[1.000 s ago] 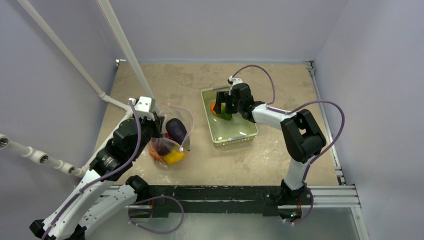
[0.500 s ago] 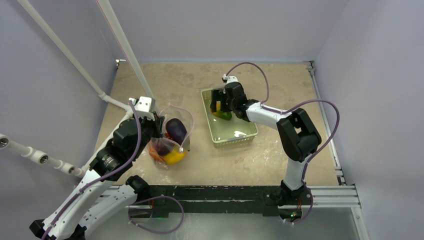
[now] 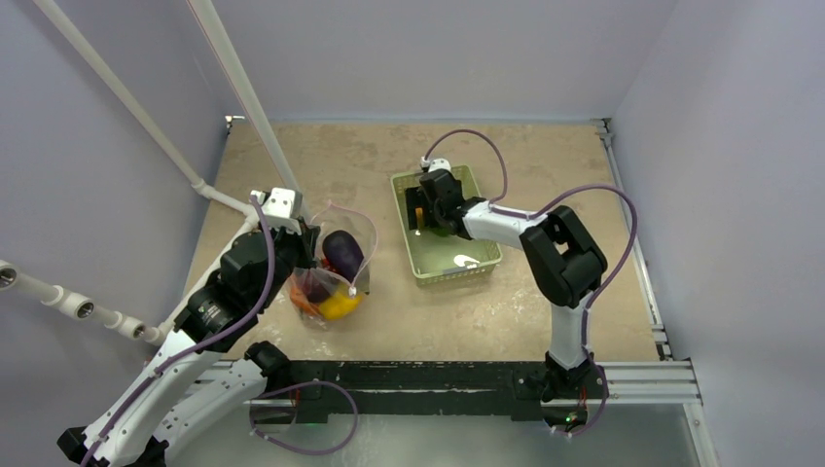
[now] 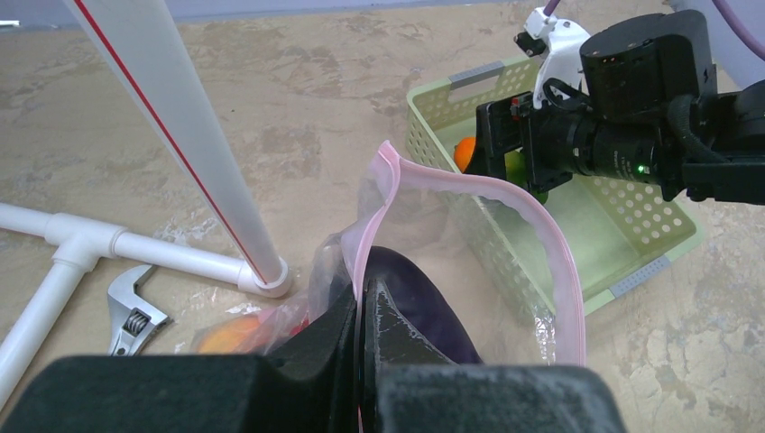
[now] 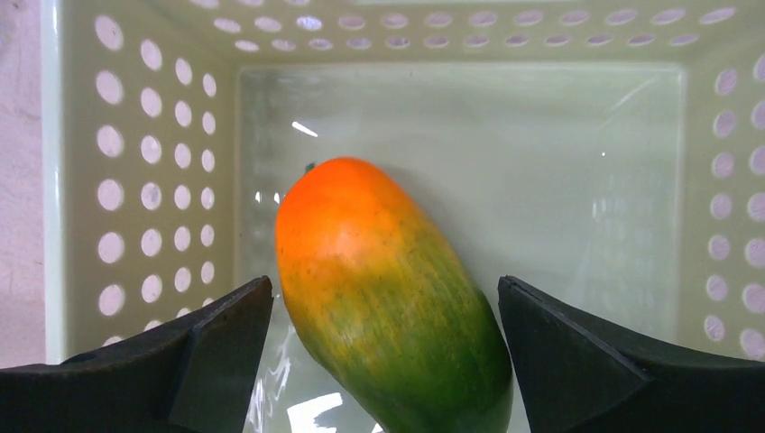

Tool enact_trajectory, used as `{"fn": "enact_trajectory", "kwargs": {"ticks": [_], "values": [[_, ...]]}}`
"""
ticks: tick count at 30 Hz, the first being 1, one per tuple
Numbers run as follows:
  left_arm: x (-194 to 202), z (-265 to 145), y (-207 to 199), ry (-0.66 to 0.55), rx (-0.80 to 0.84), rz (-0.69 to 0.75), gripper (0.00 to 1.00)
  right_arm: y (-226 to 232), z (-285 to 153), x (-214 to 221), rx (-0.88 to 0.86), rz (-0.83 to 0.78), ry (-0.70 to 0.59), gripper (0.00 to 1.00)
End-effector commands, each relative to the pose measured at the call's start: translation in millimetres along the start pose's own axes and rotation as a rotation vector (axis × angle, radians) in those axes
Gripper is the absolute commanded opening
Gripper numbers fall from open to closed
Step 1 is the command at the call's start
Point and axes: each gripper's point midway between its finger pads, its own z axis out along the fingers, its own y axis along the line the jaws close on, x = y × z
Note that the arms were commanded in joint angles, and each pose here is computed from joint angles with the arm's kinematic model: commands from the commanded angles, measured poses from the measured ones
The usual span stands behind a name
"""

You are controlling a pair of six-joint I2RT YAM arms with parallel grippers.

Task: Place the food in the zip-top bag and seal the zipper
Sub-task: Pick up the fake fruit from the bin.

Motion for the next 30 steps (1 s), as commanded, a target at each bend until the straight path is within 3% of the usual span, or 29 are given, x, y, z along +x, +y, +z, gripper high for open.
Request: {"fn": "enact_trajectory", "kwargs": {"ticks": [1, 6, 17, 30], "values": [[-6.6, 1.5, -2.1, -0.027, 0.009, -0.005, 0.00, 2.7, -4.2, -21.7, 0.036, -0.012, -0.056, 0.95], [-6.6, 1.8, -1.9, -0.027, 0.008, -0.006, 0.00, 1.3, -8.5, -29.0, 0.050, 0.006, -0.074, 0.81], [-6.3, 1.8, -2.2, -0.026, 0.009, -0.006, 0.00, -4.8, -38.0, -53.6, 0.079, 0.059, -0.133, 0.28], [-5.6, 2.9, -2.8, -0.022, 0.010, -0.004, 0.00, 40.1, -140.4, -119.0, -0.097, 0.084, -0.294, 0.25]]}}
